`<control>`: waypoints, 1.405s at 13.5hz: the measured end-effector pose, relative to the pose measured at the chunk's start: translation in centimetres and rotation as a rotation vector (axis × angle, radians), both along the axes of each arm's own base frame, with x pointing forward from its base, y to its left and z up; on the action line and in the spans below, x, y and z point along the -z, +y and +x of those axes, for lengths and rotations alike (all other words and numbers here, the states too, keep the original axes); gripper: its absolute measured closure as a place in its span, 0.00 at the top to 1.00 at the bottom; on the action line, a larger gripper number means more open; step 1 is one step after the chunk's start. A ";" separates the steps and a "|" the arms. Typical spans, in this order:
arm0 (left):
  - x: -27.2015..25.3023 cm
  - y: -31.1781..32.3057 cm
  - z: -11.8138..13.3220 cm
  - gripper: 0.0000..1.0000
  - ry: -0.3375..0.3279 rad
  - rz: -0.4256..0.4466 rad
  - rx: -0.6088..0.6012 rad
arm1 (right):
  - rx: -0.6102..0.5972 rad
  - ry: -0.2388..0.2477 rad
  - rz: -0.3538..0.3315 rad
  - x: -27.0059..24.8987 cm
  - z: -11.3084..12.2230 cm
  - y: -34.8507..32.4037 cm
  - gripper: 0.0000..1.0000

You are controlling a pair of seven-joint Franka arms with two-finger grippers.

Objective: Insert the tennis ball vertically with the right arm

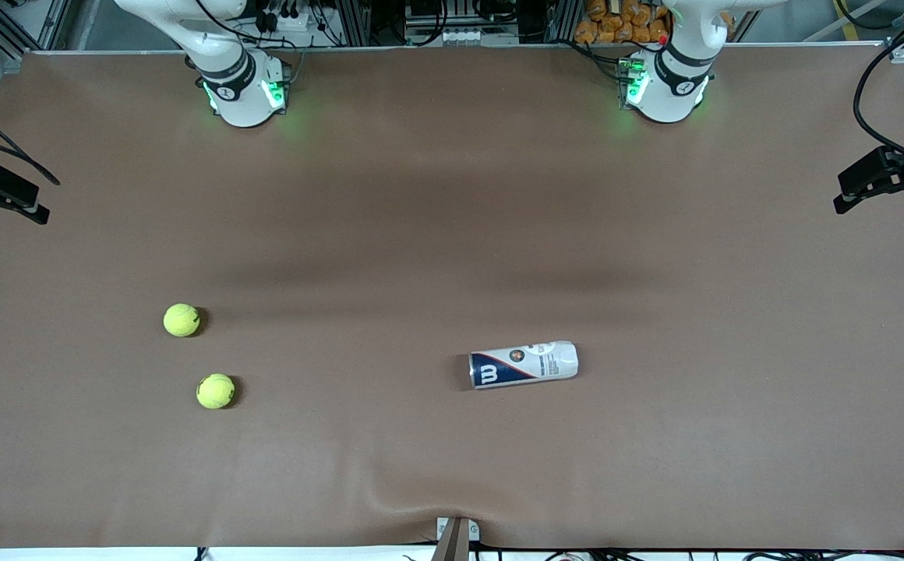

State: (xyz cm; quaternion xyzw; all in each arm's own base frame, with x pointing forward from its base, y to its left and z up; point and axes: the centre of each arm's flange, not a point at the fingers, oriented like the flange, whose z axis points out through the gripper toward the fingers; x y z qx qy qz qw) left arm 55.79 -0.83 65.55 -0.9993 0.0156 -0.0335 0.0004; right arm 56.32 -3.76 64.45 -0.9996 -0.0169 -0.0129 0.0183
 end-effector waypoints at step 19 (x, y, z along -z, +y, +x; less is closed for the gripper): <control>0.7 -1.1 0.7 1.00 0.010 -0.002 0.006 | -0.011 0.018 -0.027 0.2 -0.1 0.4 1.00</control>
